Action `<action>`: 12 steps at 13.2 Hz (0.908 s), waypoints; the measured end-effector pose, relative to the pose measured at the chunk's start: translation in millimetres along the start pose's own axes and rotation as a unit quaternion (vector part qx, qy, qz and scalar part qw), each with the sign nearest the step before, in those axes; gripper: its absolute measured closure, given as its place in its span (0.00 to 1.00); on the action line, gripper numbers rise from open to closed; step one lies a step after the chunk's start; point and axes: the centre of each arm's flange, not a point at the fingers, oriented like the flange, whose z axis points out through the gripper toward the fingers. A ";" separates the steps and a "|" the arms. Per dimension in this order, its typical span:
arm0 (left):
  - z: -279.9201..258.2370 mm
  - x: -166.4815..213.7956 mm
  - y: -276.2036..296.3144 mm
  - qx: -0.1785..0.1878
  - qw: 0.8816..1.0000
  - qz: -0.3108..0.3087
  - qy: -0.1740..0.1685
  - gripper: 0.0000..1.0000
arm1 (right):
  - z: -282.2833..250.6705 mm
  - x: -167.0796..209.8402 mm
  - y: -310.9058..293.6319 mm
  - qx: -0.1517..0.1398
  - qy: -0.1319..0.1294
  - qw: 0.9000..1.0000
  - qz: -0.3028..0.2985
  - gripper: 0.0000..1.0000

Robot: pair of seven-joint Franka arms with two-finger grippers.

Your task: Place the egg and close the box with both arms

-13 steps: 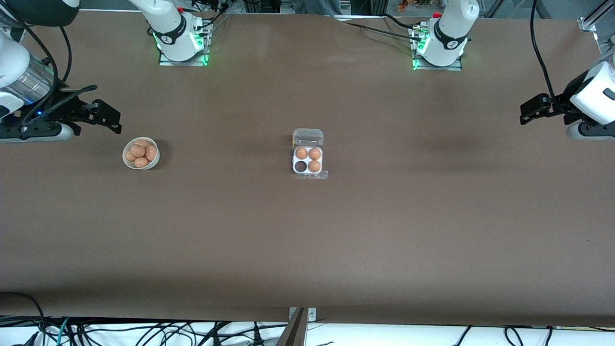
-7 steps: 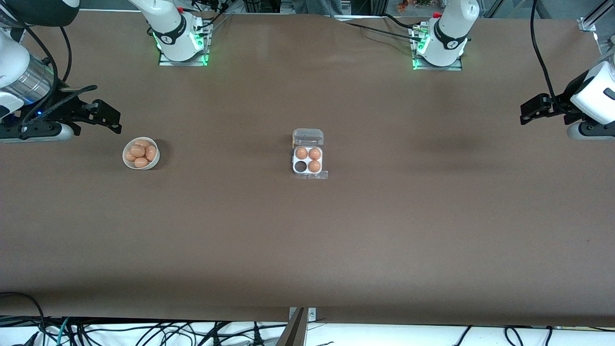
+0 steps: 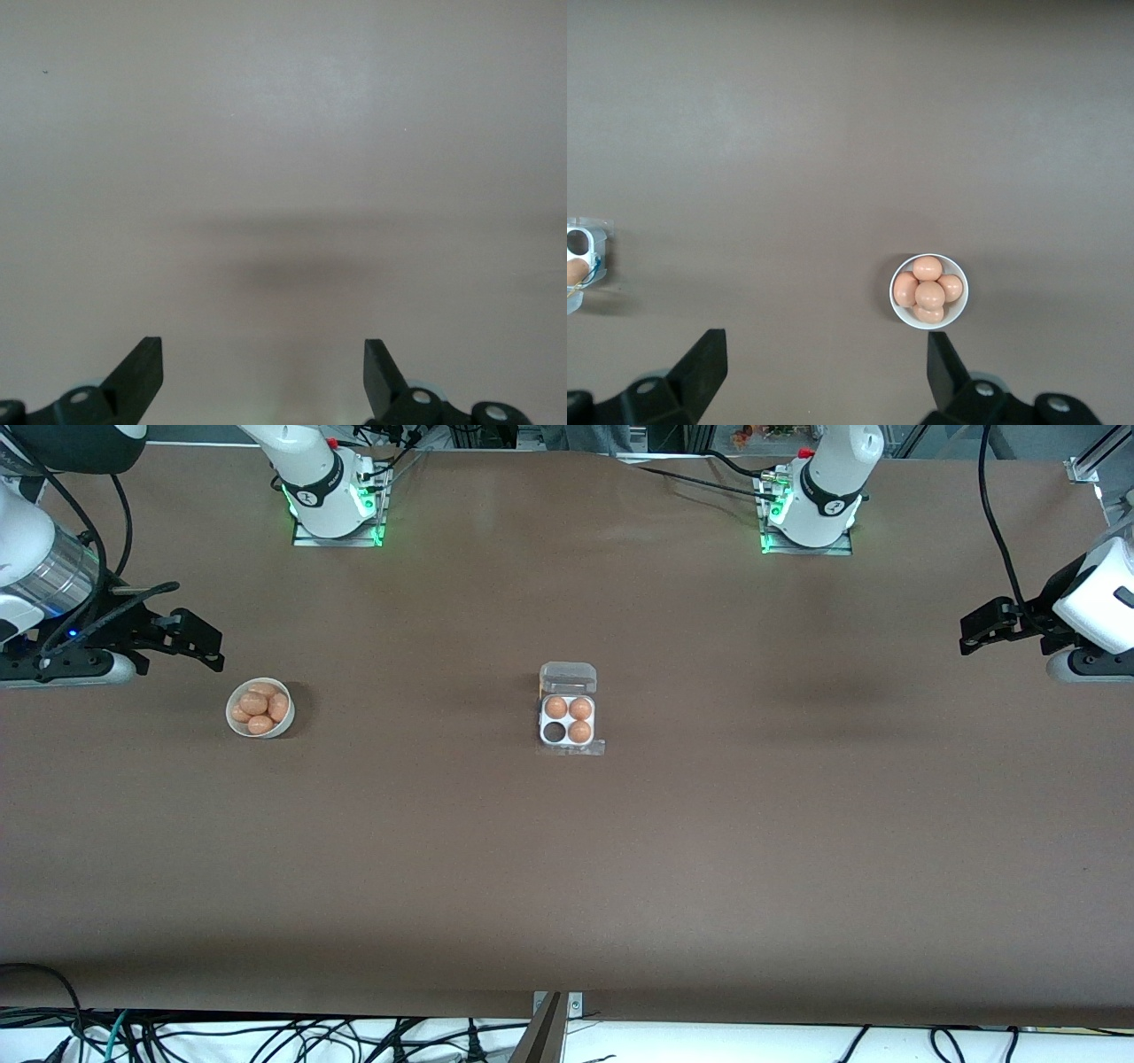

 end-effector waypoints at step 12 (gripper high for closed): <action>-0.6 0.1 0.0 0.000 1.000 0.000 0.001 0.00 | 94.4 17.4 21.2 -0.035 -0.083 0.996 0.008 0.00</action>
